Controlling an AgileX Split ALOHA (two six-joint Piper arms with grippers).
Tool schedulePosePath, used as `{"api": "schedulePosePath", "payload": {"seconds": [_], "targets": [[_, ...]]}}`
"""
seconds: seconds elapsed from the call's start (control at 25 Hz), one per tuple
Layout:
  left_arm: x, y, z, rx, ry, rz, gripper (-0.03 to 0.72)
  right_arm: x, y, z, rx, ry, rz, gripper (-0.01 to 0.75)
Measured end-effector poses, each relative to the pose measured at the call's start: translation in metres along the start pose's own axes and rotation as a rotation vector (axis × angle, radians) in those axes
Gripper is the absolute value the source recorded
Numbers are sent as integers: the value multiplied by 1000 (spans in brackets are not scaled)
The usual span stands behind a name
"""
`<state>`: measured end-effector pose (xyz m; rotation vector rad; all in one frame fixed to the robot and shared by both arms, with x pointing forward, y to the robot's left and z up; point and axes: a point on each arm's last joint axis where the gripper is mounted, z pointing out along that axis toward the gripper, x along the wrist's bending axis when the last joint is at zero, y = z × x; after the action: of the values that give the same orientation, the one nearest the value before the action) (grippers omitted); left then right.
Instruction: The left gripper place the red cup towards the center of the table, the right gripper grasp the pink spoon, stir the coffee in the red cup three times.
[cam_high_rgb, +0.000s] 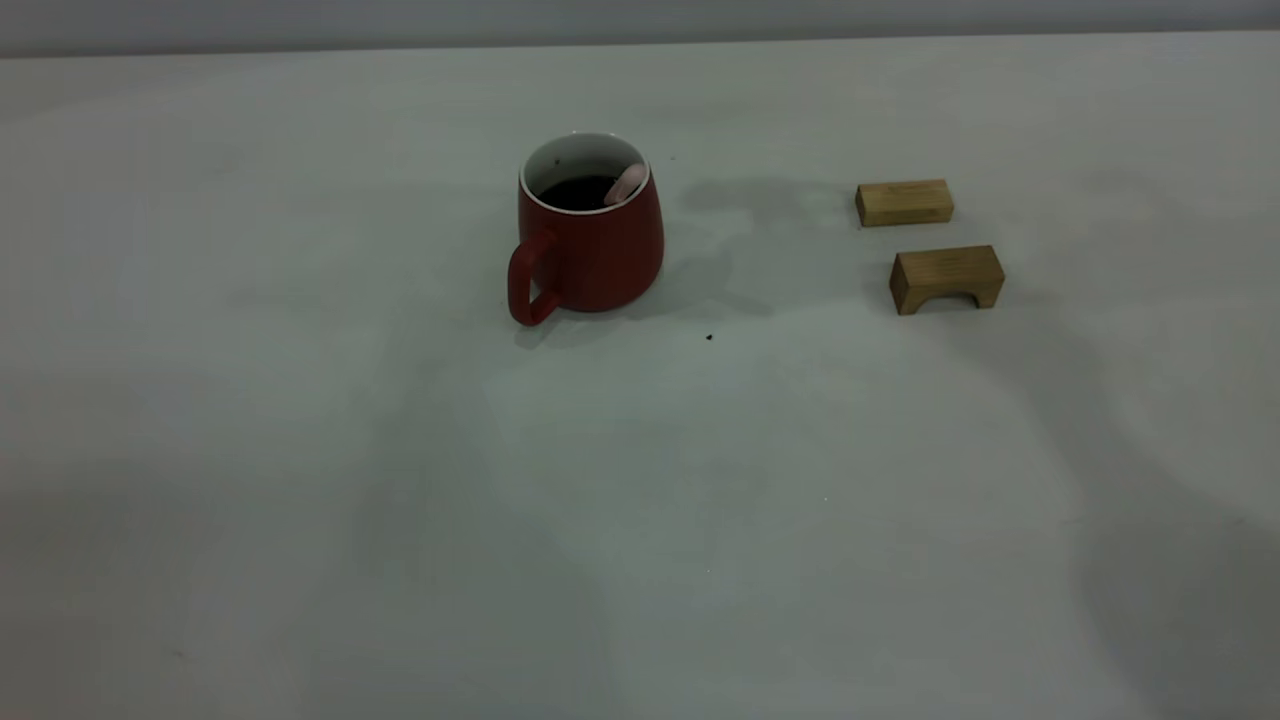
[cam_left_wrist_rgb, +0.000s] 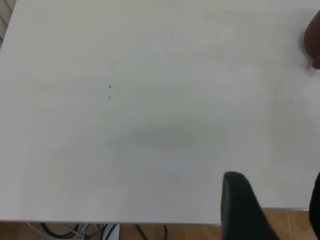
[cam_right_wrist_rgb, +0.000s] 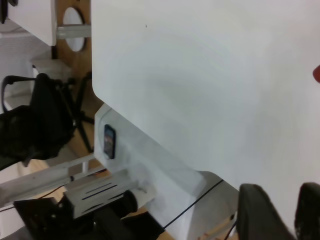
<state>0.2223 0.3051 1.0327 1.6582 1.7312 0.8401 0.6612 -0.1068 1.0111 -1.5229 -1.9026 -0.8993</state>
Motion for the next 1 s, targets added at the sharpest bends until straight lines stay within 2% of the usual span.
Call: {"api": "schedulePosePath", "payload": {"seconds": [0.08,0.16,0.28,0.48,0.6,0.72,1.0], "targets": [[0,0,0,0,0,0,407,17,-3,-17,-28,-15,-68,189],[0,0,0,0,0,0,407,32,-9,-37,-50,-83,-157,172],[0,0,0,0,0,0,407,53,-24,-74,-86,-248,-272,168],[0,0,0,0,0,0,407,72,-62,-130,-159,-532,-294,168],[0,0,0,0,0,0,407,77,-92,-153,-173,-650,-313,168],[0,0,0,0,0,0,407,82,-123,-167,-184,-685,-322,170],[0,0,0,0,0,0,407,80,-199,-177,-181,-667,-315,176]]}}
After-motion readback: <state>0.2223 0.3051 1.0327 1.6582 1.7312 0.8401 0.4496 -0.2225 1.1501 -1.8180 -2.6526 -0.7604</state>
